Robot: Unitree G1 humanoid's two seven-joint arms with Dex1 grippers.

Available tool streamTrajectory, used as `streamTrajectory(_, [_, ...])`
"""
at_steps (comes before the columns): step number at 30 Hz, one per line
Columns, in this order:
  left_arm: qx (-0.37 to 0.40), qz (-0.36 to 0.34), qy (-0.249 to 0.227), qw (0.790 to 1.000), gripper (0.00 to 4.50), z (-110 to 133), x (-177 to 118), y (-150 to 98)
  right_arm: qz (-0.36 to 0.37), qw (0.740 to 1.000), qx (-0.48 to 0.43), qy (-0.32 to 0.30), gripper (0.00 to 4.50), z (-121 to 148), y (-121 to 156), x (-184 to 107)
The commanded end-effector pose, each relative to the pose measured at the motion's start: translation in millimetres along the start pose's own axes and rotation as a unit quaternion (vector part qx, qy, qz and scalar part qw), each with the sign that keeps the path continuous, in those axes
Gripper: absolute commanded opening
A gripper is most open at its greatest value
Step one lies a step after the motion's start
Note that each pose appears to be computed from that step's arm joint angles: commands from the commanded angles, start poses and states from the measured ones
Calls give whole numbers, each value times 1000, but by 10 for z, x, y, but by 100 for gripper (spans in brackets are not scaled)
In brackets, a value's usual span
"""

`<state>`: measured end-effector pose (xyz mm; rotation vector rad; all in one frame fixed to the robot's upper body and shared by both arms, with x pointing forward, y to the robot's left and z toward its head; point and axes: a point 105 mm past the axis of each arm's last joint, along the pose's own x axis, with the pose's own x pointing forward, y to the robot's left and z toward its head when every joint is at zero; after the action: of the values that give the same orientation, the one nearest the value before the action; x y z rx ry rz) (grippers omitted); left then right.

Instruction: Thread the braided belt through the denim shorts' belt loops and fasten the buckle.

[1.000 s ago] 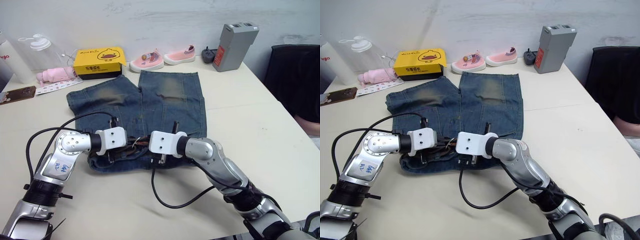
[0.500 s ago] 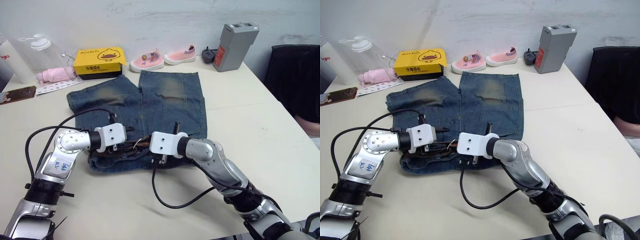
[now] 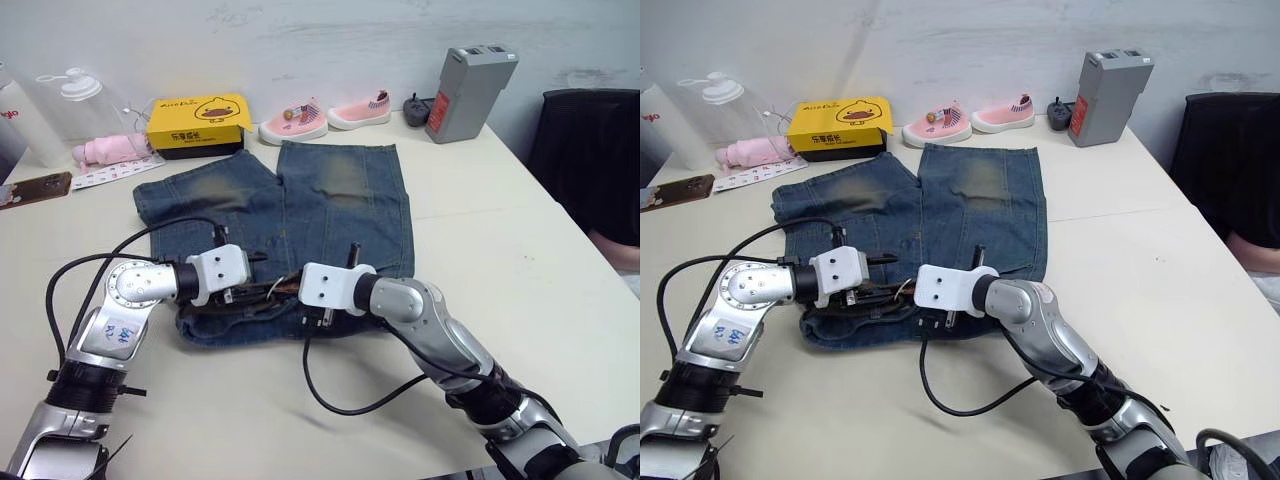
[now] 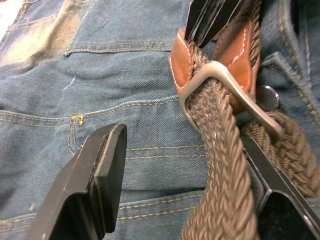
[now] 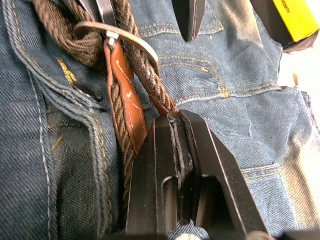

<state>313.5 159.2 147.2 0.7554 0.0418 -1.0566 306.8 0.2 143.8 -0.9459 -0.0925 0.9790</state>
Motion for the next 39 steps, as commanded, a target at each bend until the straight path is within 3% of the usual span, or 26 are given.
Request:
streamTrajectory(1, [-36, -23, -47, 998, 296, 257, -163, -8, -12, 1000, -6, 0, 0, 25, -33, -15])
streamTrajectory(6, [-111, -37, -71, 991, 296, 402, -394, 17, -11, 1000, -5, 5, 0, 7, -26, -19])
streamTrajectory(15, [-234, -8, -69, 970, 296, 234, -653, 51, -12, 1000, -5, 3, 0, 15, -20, -13])
streamTrajectory(22, [-260, -12, -35, 965, 2, 58, -735, -91, -11, 1000, -6, 0, 0, 31, -22, -32])
streamTrajectory(25, [-263, -2, -35, 964, 0, 53, -731, -80, -17, 1000, 1, -11, 96, 78, -49, -60])
streamTrajectory(30, [-267, 6, -38, 963, 0, 67, -731, -68, -14, 1000, -13, -11, 341, 82, -53, -67])
streamTrajectory(32, [-270, 9, -43, 962, 0, 89, -747, -58, -19, 1000, -13, -10, 404, 73, -72, -61])
streamTrajectory(39, [-272, 10, -57, 961, 0, 182, -747, -56, -10, 1000, -18, -12, 404, 78, -37, -2])
